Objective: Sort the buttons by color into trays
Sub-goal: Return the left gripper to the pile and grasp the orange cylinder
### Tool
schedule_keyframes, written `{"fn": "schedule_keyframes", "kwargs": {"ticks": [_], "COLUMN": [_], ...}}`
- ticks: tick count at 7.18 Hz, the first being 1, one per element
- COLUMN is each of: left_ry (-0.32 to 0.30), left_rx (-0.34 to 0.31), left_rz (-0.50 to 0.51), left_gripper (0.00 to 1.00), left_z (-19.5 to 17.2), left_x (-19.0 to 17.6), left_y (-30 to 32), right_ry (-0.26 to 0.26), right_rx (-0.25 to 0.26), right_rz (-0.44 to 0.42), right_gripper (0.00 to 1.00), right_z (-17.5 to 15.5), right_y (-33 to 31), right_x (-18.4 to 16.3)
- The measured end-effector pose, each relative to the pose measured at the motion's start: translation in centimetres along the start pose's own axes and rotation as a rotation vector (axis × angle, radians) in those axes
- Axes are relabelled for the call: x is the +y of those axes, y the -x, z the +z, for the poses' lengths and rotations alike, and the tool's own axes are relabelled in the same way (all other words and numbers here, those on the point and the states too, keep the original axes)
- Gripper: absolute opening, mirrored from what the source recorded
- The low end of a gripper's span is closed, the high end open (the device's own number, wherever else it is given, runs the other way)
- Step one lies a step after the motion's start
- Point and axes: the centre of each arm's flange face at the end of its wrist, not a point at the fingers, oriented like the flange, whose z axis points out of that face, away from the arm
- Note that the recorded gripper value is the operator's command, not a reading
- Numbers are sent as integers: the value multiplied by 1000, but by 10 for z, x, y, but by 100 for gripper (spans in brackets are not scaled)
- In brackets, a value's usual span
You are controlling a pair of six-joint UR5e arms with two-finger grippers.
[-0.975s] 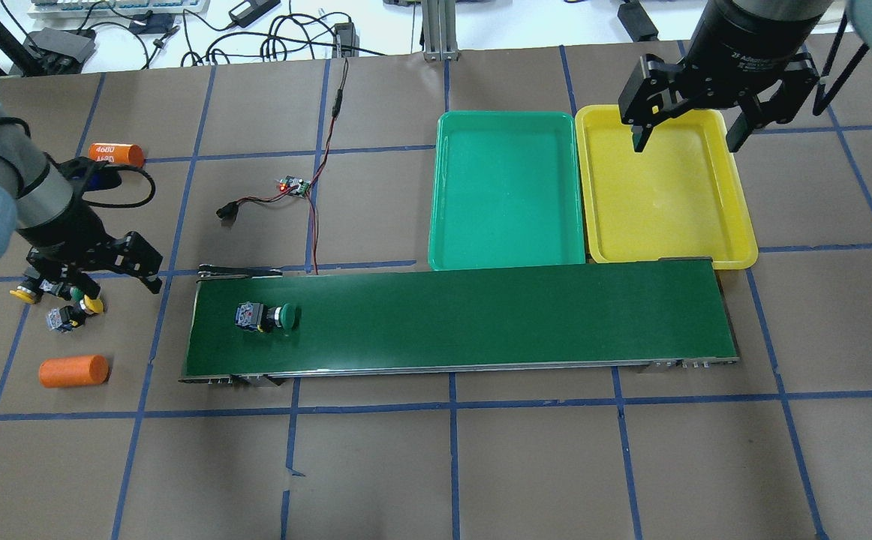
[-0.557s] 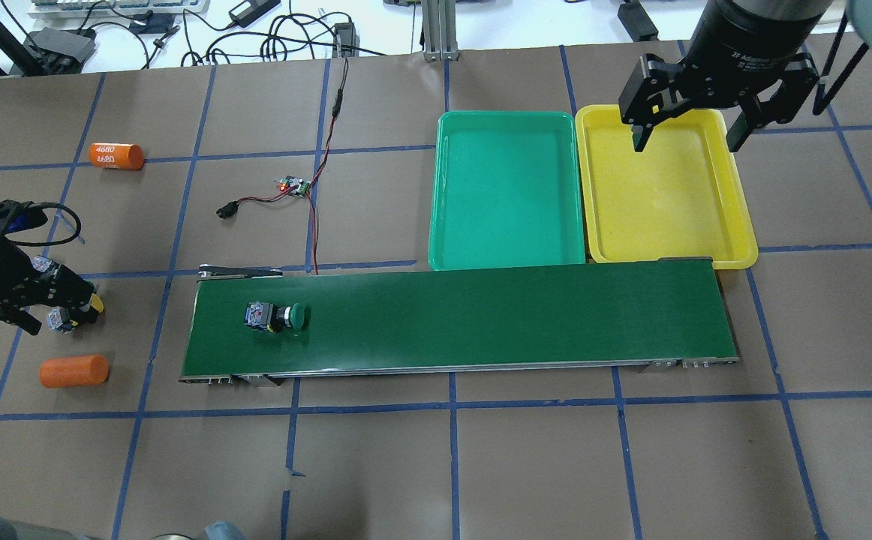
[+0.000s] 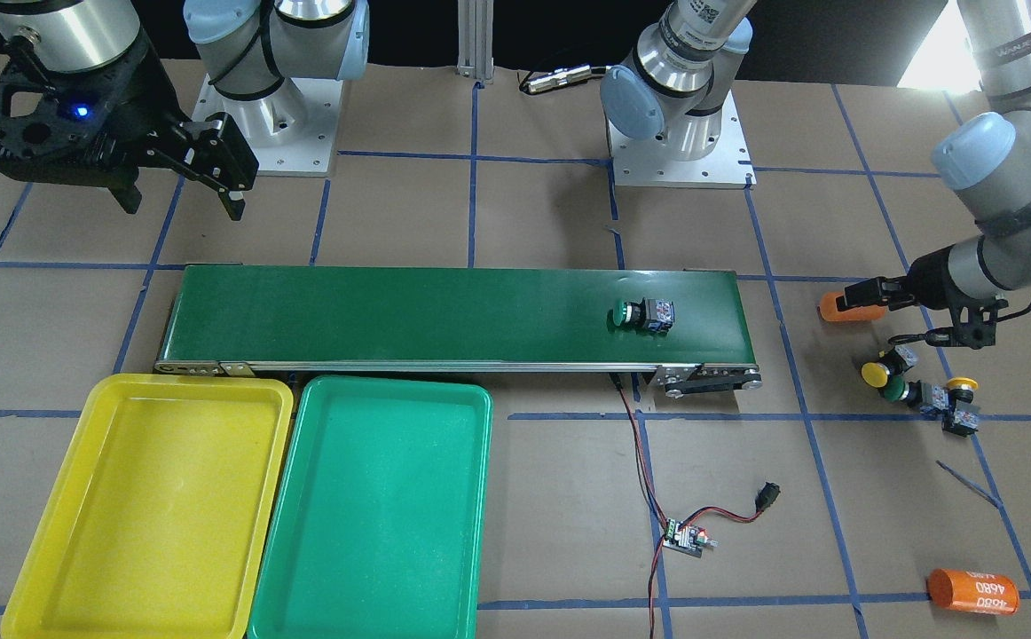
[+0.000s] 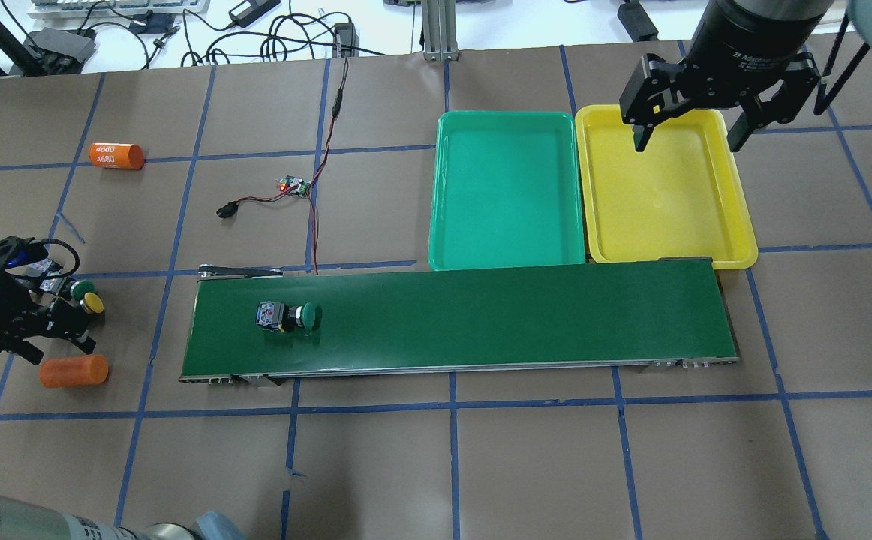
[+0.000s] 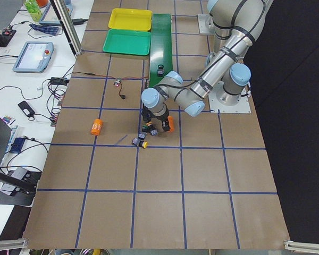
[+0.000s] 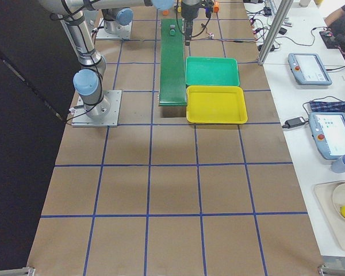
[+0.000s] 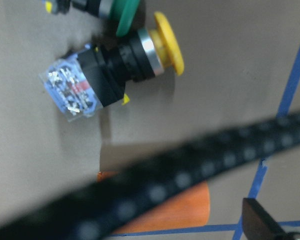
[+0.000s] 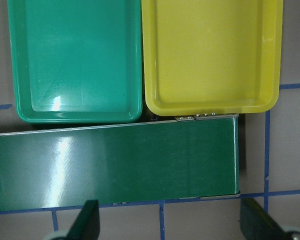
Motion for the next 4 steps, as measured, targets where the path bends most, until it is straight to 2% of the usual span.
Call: {"fn": "schedule_keyframes", "kwargs": {"ticks": [2,4], "left_ry": [21,2], "left_rx": [-15,10], "left_rz": [4,1], "left_gripper": [100,100], "left_z": [5,6], "left_x": [2,0], "left_y": [1,-1], "right_ry": [-1,-2], "right_rx": [-2,-3], "right_rz": [1,0], "right_gripper": [100,100], "right_z": [-1,-2], "right_y": [0,1], "right_x": [1,2]}}
